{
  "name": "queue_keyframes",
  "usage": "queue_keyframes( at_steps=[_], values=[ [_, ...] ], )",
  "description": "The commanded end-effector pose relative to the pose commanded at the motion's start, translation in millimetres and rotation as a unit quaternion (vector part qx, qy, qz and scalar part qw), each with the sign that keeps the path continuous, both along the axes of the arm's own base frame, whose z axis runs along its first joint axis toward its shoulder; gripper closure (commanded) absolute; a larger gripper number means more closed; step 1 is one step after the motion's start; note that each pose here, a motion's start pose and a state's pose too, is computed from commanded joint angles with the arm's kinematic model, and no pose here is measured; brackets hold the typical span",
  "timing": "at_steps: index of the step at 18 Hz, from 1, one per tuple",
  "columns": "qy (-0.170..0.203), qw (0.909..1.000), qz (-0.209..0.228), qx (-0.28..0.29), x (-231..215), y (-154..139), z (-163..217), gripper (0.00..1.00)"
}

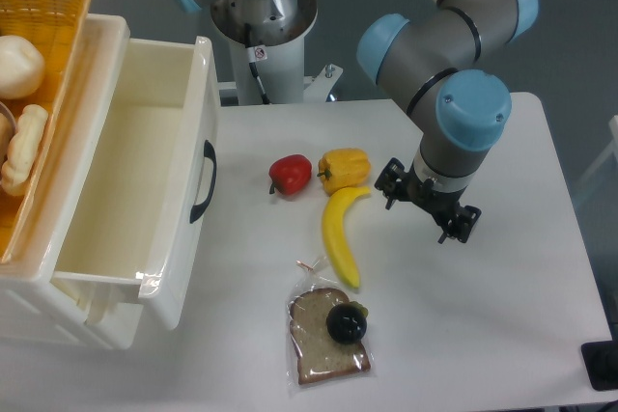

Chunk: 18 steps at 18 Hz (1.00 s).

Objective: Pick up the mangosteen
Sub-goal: 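Move the open gripper from beside the banana toward the bread slice, then lower the open gripper over the dark mangosteen on the bagged bread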

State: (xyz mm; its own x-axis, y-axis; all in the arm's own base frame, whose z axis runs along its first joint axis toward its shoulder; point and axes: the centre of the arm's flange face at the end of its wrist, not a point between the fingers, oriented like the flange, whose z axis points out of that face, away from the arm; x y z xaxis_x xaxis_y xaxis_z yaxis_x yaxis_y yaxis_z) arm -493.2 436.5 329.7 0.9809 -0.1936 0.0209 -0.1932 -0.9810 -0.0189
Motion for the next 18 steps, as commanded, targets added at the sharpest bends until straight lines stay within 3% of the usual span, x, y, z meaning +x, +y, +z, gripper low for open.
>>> queue_keyframes(
  at_steps=[12, 18],
  values=[
    [-0.004, 1.0000, 0.003, -0.004, 25.3, -8.2, -22.3, 0.00],
    [-0.009, 0.9982, 0.059, -0.001, 46.4, 22.1, -30.5, 0.00]
  ],
)
